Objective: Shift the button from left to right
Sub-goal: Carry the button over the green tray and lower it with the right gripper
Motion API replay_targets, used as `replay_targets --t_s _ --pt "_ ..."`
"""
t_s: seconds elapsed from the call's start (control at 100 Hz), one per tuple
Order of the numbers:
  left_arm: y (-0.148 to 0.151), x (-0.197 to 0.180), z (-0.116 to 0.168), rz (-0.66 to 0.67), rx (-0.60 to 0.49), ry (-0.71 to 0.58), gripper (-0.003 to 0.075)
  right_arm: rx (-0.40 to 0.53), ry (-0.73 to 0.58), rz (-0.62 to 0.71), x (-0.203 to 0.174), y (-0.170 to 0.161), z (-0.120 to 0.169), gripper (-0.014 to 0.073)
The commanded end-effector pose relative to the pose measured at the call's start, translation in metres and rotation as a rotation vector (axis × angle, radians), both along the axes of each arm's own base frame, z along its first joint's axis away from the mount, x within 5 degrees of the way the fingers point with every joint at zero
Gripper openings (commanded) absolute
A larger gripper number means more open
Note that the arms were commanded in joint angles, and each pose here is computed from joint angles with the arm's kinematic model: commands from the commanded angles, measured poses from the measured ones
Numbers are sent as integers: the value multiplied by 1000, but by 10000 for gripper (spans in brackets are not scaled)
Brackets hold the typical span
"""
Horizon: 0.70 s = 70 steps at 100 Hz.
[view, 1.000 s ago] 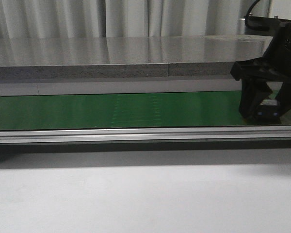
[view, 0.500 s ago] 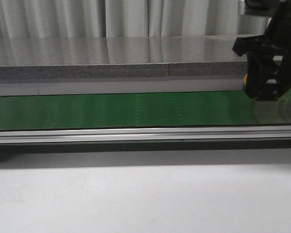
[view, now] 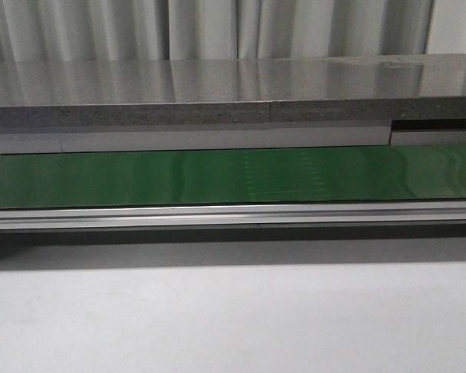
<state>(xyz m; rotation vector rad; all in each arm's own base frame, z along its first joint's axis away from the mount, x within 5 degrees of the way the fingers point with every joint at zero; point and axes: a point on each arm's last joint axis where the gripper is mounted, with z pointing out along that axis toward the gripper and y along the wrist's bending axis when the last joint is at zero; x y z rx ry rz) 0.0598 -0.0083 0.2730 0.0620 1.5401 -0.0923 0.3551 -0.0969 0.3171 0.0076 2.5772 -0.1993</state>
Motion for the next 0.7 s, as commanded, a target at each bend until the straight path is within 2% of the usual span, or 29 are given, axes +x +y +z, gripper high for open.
replay_targets --t_s 0.0,0.11,0.25,0.48,0.69 --pt "3 -1 15 25 -21 -87 -20 -61 -85 -10 -8 -19 24 249" --pt "3 -1 15 25 -21 -87 -20 -88 -74 -34 -8 -43 16 249" --pt "3 -1 15 25 -21 -87 -20 -132 -45 -2 -5 -60 3 249" --pt "3 -1 15 25 -21 -87 -20 -147 34 87 9 -69 -30 249" --pt "3 -1 15 25 -21 -87 -20 -122 105 108 20 -74 -63 249"
